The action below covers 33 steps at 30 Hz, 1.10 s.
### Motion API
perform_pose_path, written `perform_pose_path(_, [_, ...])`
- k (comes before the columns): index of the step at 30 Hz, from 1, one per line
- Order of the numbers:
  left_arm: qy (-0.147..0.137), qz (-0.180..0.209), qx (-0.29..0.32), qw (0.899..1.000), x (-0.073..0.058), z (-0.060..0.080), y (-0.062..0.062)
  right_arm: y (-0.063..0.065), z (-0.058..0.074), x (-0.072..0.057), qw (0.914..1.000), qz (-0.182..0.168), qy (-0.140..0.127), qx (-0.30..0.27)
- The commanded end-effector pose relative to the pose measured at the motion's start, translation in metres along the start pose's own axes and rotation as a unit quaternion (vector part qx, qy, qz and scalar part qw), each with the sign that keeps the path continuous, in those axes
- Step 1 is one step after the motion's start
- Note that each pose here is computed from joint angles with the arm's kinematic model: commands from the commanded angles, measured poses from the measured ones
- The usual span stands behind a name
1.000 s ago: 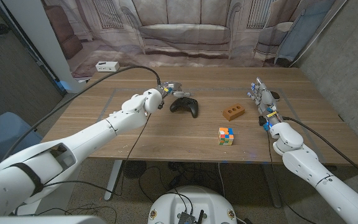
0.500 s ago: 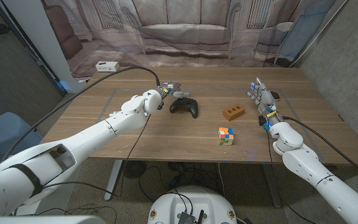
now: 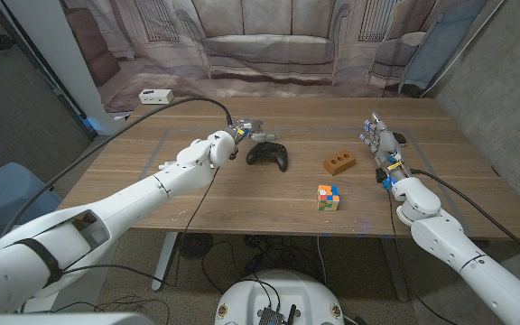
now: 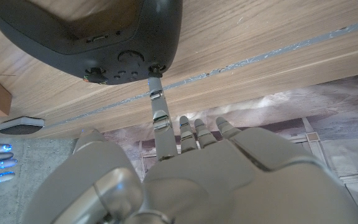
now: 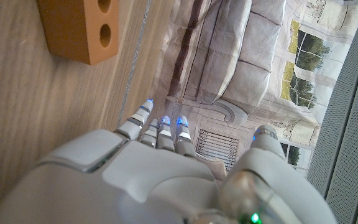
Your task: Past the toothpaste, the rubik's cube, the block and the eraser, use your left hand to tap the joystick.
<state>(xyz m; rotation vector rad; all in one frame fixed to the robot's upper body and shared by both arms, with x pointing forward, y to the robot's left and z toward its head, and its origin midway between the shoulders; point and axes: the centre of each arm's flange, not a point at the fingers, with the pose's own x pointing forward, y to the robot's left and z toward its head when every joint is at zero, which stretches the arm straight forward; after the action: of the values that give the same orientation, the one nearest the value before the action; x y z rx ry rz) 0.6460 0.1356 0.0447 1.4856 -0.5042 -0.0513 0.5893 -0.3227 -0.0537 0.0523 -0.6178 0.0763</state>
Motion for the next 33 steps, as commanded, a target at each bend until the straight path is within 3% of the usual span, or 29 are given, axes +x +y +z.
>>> perform_pose_path(1, [0.004,-0.005,0.003,1.0,-0.0004,0.0033,-0.0067,-0.0024,-0.0009,-0.0027,1.0,0.0,0.001,0.0])
perform_pose_path(18, [0.008,-0.01,0.0,1.0,-0.0033,0.004,-0.0147,-0.0036,-0.0018,-0.0063,1.0,-0.001,0.006,0.001])
perform_pose_path(33, [0.012,0.008,-0.001,1.0,-0.0104,-0.0008,-0.0058,-0.0014,0.0022,-0.006,1.0,0.004,0.0,-0.005])
